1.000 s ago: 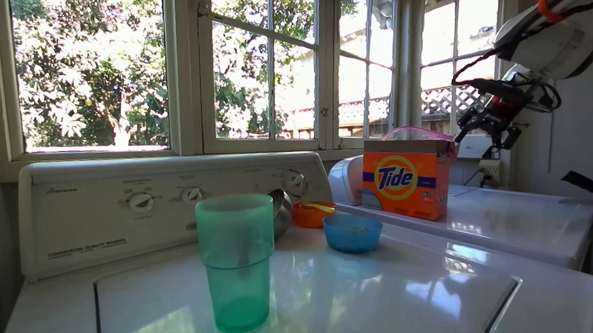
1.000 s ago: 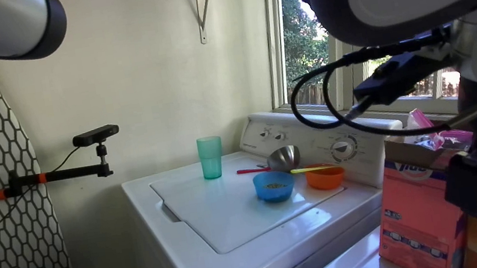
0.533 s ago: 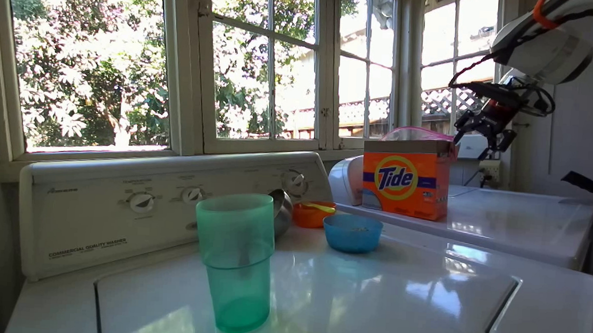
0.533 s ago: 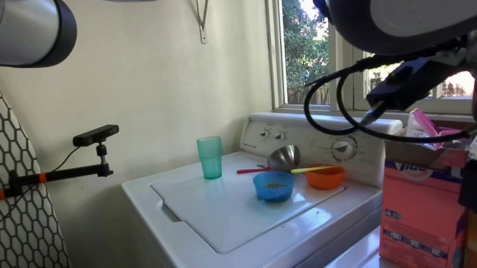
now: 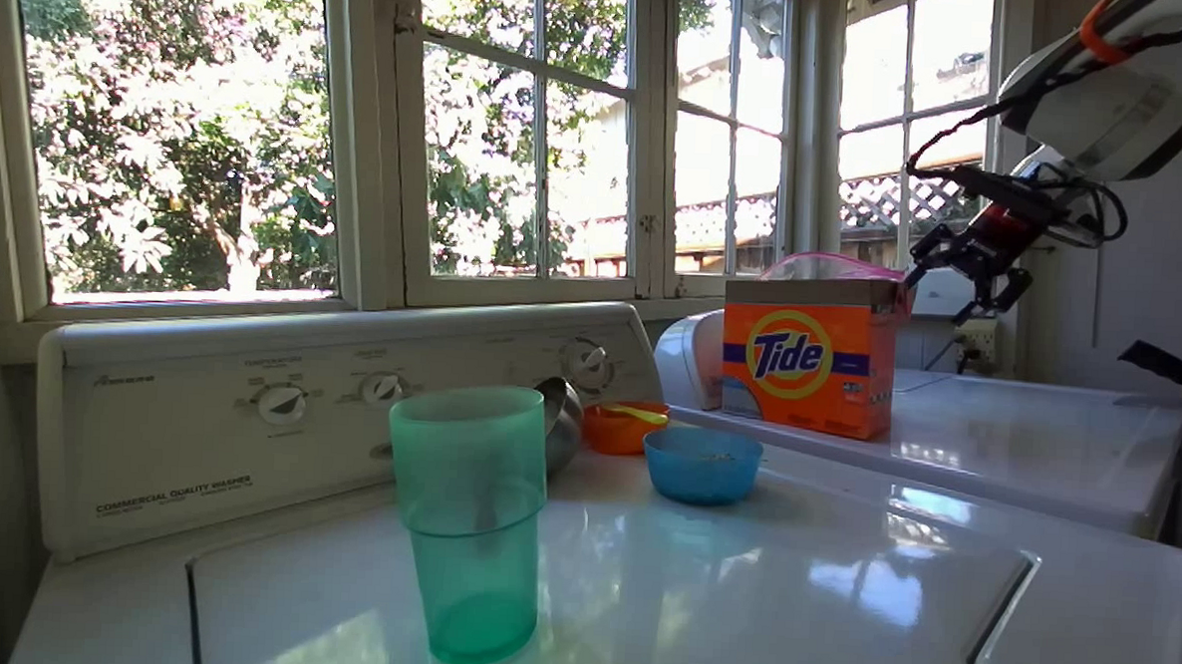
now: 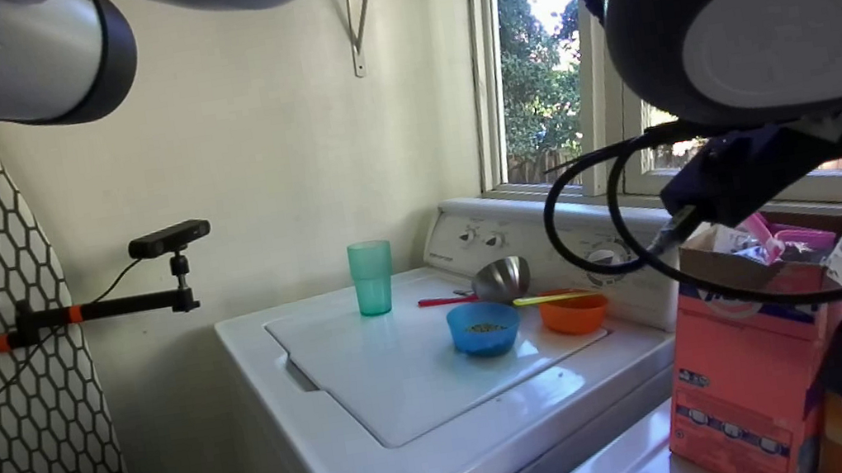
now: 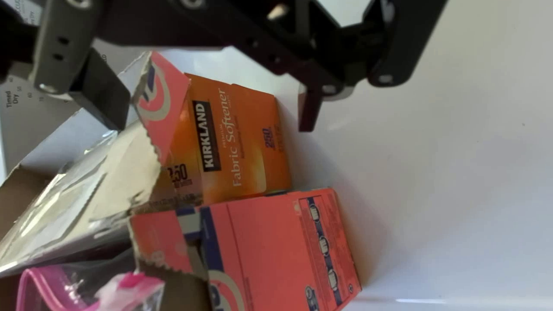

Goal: Close the orange box

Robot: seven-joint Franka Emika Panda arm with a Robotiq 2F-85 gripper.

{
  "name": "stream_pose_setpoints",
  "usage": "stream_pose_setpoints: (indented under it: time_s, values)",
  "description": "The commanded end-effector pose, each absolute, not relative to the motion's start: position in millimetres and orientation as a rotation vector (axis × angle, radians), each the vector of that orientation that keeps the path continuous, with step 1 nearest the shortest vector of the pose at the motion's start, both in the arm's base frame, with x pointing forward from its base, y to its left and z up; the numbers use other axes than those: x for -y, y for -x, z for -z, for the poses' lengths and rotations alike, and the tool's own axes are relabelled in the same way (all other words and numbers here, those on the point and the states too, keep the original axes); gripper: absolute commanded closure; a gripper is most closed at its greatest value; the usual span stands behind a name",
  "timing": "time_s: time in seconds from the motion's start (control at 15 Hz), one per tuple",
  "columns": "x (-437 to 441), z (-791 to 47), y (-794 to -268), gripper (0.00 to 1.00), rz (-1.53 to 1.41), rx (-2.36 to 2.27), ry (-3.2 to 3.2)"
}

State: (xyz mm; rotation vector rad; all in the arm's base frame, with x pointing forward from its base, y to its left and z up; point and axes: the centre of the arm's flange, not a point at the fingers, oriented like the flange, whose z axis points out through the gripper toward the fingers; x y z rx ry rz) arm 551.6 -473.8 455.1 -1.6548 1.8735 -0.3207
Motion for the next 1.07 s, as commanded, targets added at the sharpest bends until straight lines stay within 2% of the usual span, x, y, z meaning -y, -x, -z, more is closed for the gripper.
stream_pose_setpoints:
  time_s: [0.0,1.0]
  values:
    - [474,-453,-553,0.00,0.318,-1.876,1.655]
    - [479,-452,-578,0.00,0.482,-1.875,1.334]
